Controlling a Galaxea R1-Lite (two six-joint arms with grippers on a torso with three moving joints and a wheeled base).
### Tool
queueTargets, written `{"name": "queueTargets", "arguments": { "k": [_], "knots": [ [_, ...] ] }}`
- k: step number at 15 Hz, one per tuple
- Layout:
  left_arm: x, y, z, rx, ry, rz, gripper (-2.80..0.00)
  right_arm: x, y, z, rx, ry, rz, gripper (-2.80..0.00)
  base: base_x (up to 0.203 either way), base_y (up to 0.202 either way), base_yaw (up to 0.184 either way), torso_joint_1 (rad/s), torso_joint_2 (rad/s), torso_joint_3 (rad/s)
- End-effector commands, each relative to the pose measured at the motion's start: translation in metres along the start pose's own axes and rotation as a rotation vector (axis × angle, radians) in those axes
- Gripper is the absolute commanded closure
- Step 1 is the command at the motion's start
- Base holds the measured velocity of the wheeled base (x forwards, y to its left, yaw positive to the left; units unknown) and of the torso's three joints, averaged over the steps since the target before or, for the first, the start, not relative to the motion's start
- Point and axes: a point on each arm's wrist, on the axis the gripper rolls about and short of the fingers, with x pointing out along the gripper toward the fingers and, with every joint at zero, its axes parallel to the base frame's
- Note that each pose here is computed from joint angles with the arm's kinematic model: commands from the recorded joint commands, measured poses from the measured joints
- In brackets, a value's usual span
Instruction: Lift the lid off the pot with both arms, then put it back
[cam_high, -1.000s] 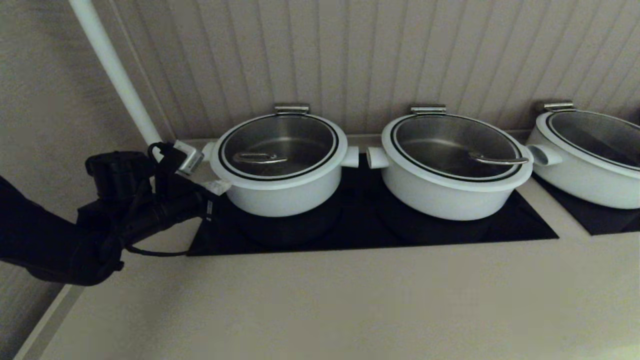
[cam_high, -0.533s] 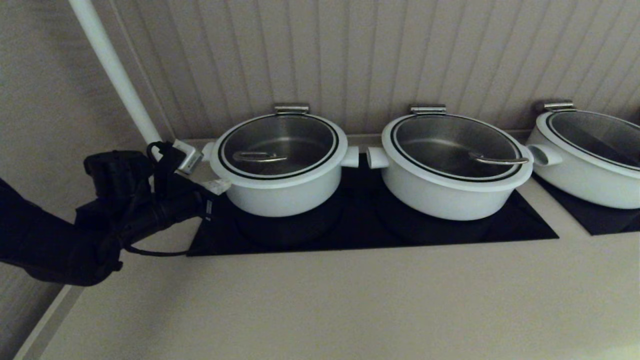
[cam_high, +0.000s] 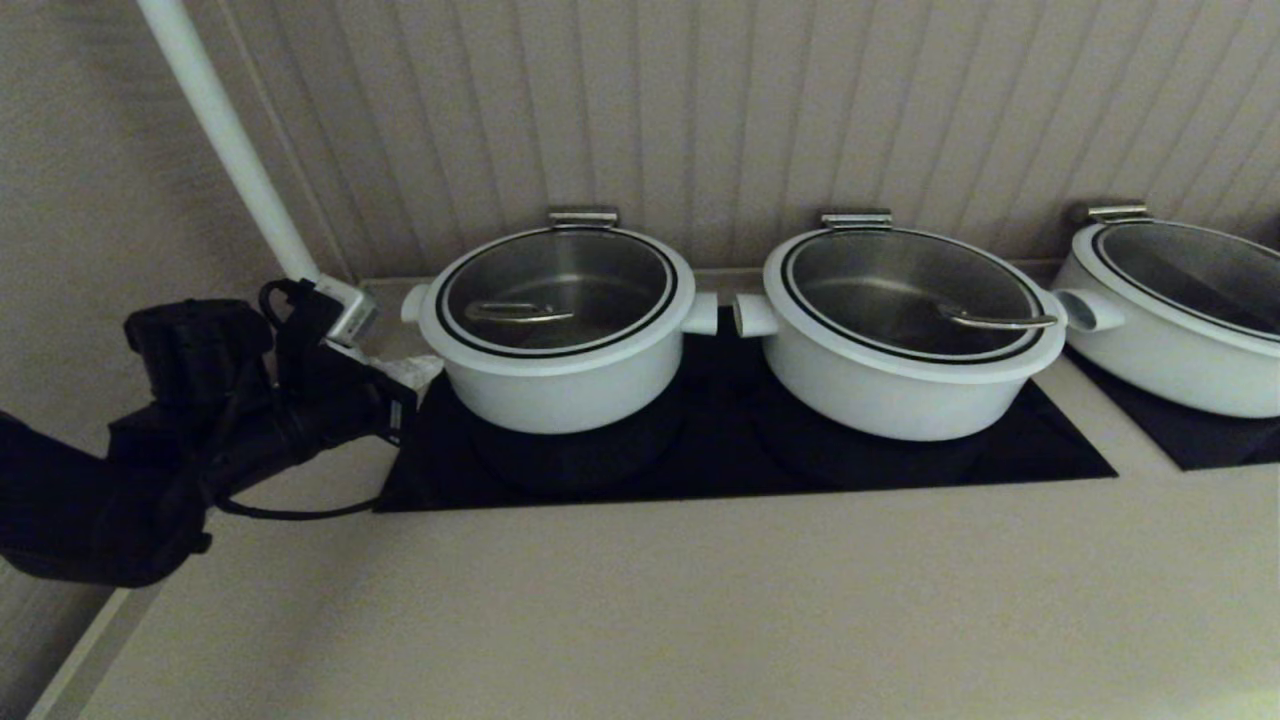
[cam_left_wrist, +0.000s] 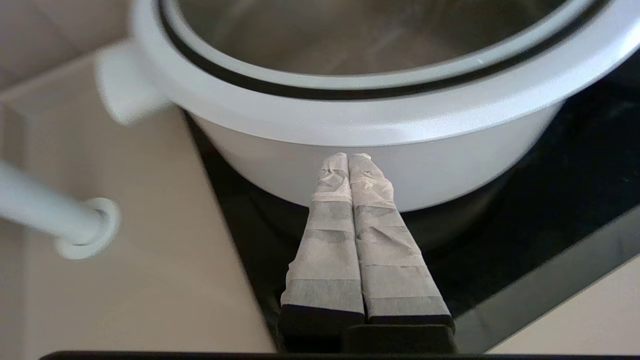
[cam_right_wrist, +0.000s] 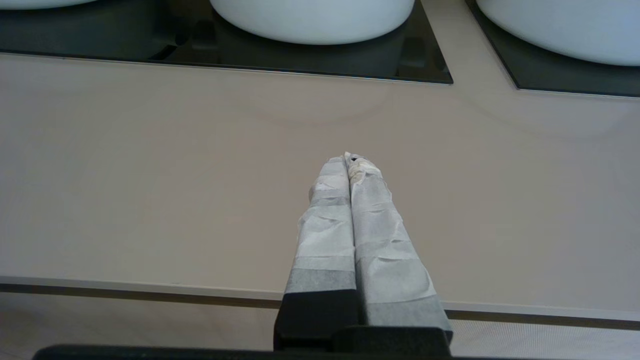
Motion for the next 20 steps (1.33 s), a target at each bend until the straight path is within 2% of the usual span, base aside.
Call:
{"name": "queueTargets", "arguments": {
  "k": [1,10,16,20],
  "knots": [
    [-0.007,0.003,0.007,0.011,-0.028,0.014,0.00,0.000,0.000,0.000,-0.001,0.000,0.002,0.00,0.000,0.000,0.000,0.000,0.00,0.000],
    [-0.019,0.002,0.023,0.029,-0.080,0.026,0.00,0.000,0.000,0.000,-0.001,0.000,0.002,0.00,0.000,0.000,0.000,0.000,0.00,0.000],
    [-0.039,-0.001,0.046,0.066,-0.151,0.037,0.00,0.000,0.000,0.000,-0.001,0.000,0.002,0.00,0.000,0.000,0.000,0.000,0.00,0.000],
    [-0.055,-0.005,0.052,0.077,-0.179,0.044,0.00,0.000,0.000,0.000,-0.001,-0.001,0.002,0.00,0.000,0.000,0.000,0.000,0.00,0.000]
  ]
}}
